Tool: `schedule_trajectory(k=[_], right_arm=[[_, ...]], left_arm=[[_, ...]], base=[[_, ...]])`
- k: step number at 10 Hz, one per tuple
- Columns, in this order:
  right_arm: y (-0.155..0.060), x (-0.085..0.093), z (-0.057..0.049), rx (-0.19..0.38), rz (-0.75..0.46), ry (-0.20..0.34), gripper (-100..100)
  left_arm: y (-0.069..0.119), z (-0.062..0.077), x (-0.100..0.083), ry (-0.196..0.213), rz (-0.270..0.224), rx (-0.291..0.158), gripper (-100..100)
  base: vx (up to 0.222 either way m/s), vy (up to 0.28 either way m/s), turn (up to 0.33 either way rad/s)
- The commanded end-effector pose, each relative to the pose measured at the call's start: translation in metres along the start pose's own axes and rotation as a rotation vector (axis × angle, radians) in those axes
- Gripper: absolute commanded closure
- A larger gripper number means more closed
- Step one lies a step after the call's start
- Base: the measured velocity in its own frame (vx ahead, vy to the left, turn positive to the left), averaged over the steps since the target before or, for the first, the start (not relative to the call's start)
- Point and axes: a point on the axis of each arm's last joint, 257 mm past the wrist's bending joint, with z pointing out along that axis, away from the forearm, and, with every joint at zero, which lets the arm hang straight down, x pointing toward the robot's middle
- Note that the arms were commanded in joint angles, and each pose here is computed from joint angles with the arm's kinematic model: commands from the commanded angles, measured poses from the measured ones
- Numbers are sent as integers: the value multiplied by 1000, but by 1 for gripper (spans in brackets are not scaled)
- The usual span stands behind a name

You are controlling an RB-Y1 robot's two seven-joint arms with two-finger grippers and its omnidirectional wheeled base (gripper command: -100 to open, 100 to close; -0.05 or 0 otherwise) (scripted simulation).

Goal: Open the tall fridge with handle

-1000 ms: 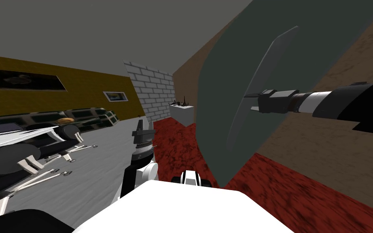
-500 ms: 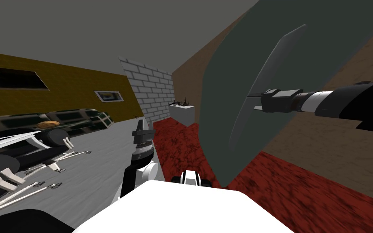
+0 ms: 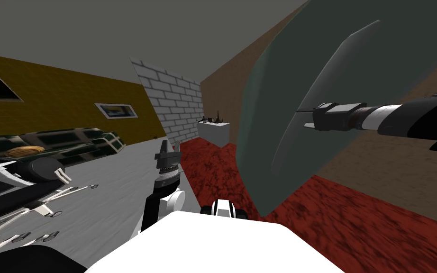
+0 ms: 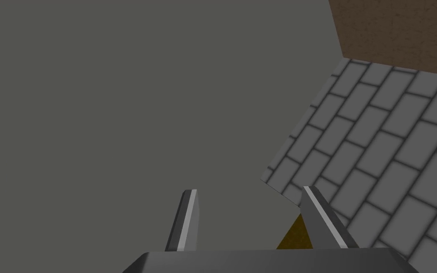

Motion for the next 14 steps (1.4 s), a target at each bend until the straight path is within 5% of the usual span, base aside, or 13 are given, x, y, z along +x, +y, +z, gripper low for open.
schedule_trajectory(k=[1,6,8,10,11,14], right_arm=[[2,30,-5,55,19,79,100],[-28,97,-22,198,-7,240,100],[-41,103,-27,238,-32,266,100],[-41,103,-27,232,-81,272,100],[-17,102,-20,165,-47,254,100],[-3,107,-19,123,-38,258,100]], left_arm=[[0,0,0,0,0,0,0],[0,0,0,0,1,0,0],[0,0,0,0,1,0,0],[0,0,0,0,1,0,0],[0,0,0,0,1,0,0],[0,0,0,0,0,0,0]], base=[[-131,-60,332],[-51,-57,176],[18,9,-3],[3,11,12],[97,167,-106],[87,295,-81]])
